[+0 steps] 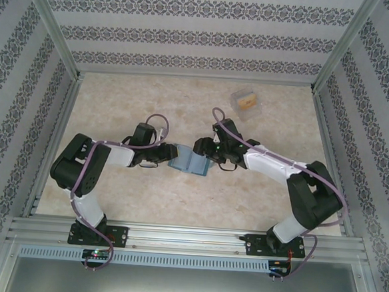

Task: Put the credit cards into the card holder
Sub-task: Flip over the card slot in the card holder.

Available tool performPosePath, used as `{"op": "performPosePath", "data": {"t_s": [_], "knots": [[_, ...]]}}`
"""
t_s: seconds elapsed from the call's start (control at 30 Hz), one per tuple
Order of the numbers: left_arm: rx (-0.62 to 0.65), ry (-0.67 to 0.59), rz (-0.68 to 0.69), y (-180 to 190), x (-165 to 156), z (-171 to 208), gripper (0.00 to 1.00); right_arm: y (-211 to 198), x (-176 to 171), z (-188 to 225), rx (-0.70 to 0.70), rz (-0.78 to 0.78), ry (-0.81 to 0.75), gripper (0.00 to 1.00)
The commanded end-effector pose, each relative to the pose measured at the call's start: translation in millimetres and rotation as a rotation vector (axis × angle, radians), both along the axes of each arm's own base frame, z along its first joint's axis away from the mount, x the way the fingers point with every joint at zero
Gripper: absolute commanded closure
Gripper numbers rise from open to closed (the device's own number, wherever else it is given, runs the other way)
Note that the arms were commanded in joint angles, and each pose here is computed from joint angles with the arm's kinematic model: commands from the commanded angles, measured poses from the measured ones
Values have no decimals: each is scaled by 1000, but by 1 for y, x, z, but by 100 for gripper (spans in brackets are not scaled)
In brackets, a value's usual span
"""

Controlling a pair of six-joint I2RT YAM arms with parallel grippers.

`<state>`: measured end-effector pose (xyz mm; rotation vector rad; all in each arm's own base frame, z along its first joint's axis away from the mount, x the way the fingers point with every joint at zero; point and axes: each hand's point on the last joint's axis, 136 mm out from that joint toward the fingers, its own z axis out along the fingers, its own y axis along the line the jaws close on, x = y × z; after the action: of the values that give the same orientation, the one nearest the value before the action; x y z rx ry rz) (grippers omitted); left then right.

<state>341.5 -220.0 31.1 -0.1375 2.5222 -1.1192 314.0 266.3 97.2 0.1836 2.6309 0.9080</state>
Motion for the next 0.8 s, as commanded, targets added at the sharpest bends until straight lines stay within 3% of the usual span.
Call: {"op": "performPosePath", "data": {"t_s": [0.0,0.13,0.27,0.4,0.47,0.57,0.77], "knots": [[93,163,70,13,-35,-39,65,-4,-8,10,-38,-22,5,46],[66,181,127,13,-36,-36,67,7,-3,16,-37,-101,0,63],[56,203,143,11,-37,-34,69,18,4,-12,-76,-103,66,75],[41,204,146,10,-37,-30,68,39,0,-45,-102,-1,140,72],[41,197,145,10,-35,-25,66,40,-5,-63,-191,40,183,66],[14,184,166,12,-31,-16,59,41,-7,-75,-295,87,166,62],[-58,172,206,33,-22,4,59,36,-9,-87,-465,187,140,55]]}}
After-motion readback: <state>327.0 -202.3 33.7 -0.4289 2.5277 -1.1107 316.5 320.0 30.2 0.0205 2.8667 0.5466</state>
